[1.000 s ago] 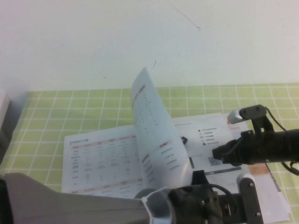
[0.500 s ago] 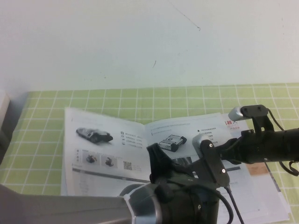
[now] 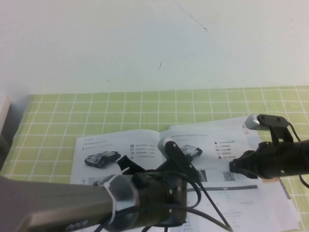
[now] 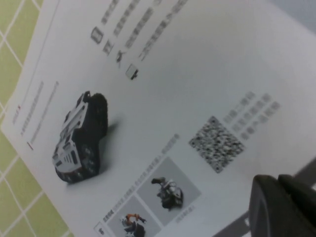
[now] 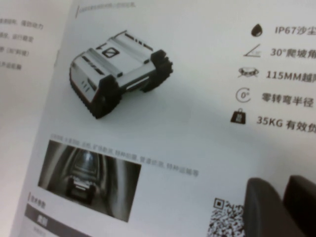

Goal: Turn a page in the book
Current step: Open the closed book

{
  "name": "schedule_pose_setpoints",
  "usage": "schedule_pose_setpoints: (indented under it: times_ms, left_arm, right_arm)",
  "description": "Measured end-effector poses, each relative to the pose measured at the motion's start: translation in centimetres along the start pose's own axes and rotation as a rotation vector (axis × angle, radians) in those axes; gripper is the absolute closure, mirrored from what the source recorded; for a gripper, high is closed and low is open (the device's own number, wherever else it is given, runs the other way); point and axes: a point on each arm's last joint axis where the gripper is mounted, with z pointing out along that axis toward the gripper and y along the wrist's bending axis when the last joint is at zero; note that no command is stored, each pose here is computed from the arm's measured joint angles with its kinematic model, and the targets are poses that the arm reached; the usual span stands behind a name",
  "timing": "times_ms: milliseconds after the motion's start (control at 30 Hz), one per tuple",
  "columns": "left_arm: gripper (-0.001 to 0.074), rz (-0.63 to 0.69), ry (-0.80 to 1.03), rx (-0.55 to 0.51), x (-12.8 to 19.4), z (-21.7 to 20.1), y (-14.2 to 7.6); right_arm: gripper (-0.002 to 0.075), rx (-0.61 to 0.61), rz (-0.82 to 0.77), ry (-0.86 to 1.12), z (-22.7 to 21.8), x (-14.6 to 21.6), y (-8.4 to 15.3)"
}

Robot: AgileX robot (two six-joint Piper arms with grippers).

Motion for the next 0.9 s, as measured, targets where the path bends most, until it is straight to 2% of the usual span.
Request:
schedule_pose_setpoints:
  times_ms: [233, 400, 900]
  left_arm:
    - [0.0738, -0.122, -0.026, 0.097, 0.0, 1.9, 1.6]
    - [0.0738, -0.152, -0.078, 0.152, -0.5, 2.3, 1.8]
    - [0.0738, -0.162, -0.109, 0.170, -0.8, 1.9, 2.0]
  right_arm:
    - [0.0635, 0.046, -0.003, 0.010, -2.3, 2.2, 0.5]
    - [0.0638, 0.110, -0.033, -0.003, -3.4, 2.7, 0.4]
    - [0.0639, 0.150, -0.148, -0.013, -3.7, 2.3, 0.1]
